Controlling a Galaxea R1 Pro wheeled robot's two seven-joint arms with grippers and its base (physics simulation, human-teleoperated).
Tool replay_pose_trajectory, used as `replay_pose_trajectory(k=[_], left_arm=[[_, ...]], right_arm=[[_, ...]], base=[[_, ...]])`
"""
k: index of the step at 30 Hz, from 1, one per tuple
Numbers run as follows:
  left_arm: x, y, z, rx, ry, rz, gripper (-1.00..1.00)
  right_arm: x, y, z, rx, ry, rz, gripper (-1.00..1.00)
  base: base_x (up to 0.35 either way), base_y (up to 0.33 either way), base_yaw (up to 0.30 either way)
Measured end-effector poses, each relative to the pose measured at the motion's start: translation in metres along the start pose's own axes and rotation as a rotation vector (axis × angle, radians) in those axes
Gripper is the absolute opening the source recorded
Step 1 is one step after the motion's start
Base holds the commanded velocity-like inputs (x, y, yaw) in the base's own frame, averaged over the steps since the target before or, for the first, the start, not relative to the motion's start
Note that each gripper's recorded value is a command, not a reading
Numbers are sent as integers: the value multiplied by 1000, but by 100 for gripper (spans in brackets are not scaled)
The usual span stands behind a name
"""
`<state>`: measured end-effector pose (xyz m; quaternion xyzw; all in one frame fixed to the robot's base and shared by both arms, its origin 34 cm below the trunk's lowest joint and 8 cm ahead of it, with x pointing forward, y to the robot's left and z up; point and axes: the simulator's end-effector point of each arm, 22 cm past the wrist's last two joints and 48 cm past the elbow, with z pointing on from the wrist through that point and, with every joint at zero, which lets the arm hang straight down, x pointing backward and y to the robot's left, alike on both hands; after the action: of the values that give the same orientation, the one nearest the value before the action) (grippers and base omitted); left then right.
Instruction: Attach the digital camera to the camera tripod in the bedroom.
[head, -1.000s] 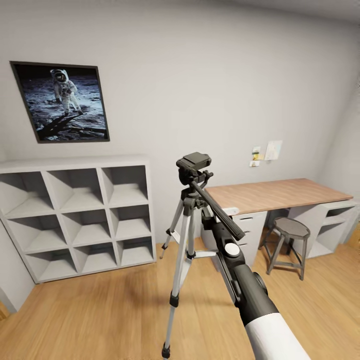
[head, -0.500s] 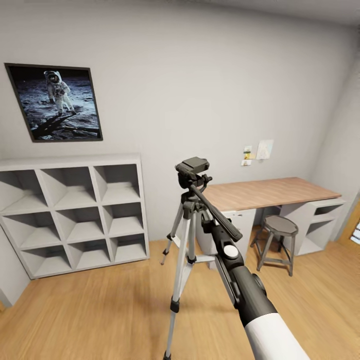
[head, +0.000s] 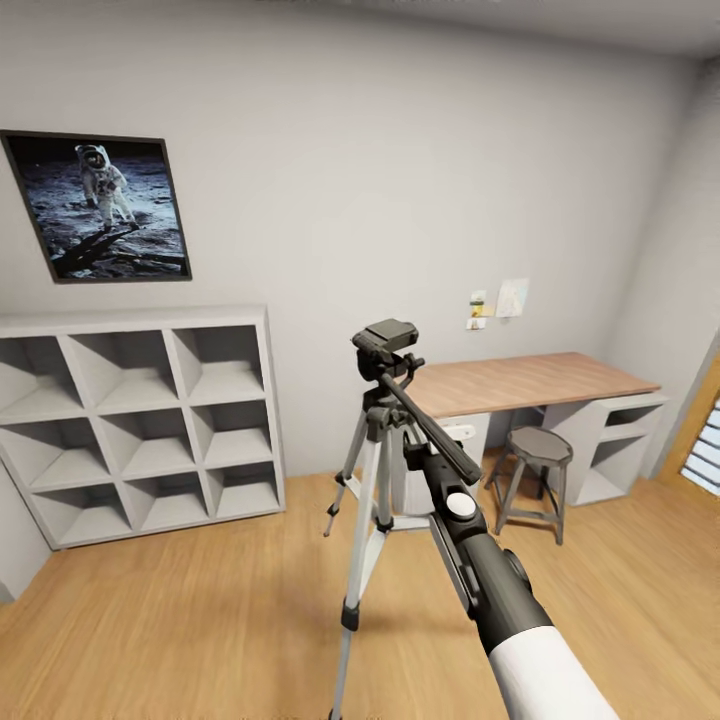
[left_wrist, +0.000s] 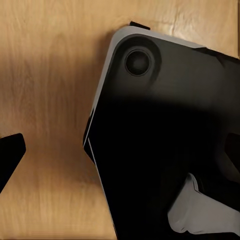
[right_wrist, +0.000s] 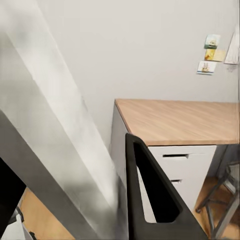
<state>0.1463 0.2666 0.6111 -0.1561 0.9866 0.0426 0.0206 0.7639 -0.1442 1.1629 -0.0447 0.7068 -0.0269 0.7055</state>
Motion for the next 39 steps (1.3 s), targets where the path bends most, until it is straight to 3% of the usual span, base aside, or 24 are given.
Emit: replay_pose_trajectory(k=[6, 20, 29, 39], left_arm=[[0, 0, 0, -1, 0, 0, 100], [0, 0, 0, 0, 0, 1, 100], [0, 0, 0, 0, -1, 2, 100], [0, 0, 0, 0, -1, 3, 100]], right_arm=[[1, -4, 0, 17, 3, 0, -100], [2, -5, 0, 24, 5, 2, -100], [18, -4, 0, 24, 37, -4, -100], [19, -4, 0, 29, 22, -6, -100]], base=[[-86, -224, 0], [0, -27, 0], [116, -182, 0], [148, -235, 0]])
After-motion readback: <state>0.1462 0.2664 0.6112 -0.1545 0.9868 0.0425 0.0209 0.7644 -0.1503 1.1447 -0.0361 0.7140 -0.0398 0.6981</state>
